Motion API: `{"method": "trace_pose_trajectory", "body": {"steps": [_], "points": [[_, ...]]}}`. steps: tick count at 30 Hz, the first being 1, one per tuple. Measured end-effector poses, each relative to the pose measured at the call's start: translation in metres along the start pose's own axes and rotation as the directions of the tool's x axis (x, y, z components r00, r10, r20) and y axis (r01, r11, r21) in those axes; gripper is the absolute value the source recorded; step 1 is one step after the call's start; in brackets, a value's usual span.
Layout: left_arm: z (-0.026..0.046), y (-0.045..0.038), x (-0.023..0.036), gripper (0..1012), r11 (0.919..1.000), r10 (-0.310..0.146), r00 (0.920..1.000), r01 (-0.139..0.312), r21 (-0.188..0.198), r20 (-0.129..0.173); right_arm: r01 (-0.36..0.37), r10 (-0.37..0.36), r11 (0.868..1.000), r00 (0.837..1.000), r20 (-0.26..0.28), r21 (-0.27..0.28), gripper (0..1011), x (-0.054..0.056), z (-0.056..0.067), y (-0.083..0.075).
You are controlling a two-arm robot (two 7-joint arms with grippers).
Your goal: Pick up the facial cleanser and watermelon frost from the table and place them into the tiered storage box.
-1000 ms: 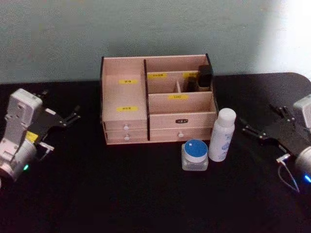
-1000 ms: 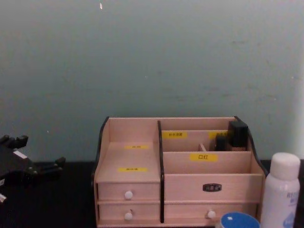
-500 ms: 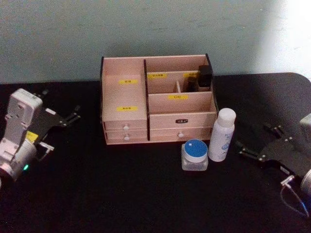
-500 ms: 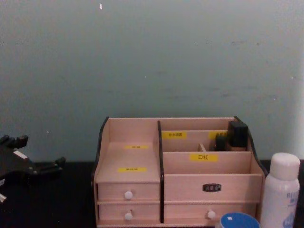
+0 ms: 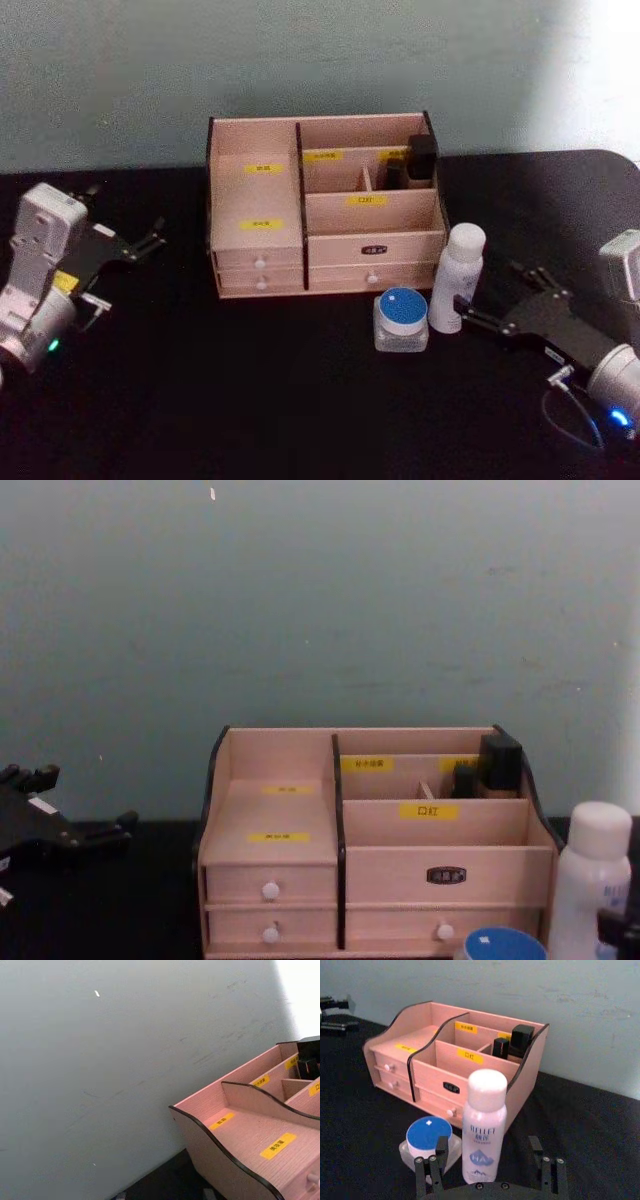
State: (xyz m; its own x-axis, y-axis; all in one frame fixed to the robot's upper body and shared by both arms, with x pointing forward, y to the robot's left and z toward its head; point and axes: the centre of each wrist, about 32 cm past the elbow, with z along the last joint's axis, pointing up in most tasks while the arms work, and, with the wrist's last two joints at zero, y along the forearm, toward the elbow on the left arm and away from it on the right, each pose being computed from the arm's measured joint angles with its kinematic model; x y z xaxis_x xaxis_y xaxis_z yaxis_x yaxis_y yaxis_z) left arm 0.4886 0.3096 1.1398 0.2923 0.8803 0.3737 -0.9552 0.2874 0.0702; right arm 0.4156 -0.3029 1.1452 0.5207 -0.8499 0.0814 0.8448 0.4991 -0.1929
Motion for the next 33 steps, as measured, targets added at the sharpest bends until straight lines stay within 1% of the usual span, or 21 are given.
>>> {"method": "trace_pose_trajectory", "body": {"steps": [9,19,33], "points": [[0.0,0.0,0.0,1001,1.0,0.0,1.0,0.0,0.0,0.0,-0.012,0.012,0.999,1.0,-0.015,0.03,1000,-0.001,-0.003,0.014],[0.0,0.0,0.0,1001,1.0,0.0,1.0,0.0,0.0,0.0,-0.026,0.027,0.999,0.999,-0.019,0.034,1000,-0.002,-0.004,0.027],[0.0,0.0,0.0,1001,1.0,0.0,1.0,0.0,0.0,0.0,-0.021,0.021,0.999,0.999,-0.024,0.03,1000,0.002,-0.004,0.038]]}}
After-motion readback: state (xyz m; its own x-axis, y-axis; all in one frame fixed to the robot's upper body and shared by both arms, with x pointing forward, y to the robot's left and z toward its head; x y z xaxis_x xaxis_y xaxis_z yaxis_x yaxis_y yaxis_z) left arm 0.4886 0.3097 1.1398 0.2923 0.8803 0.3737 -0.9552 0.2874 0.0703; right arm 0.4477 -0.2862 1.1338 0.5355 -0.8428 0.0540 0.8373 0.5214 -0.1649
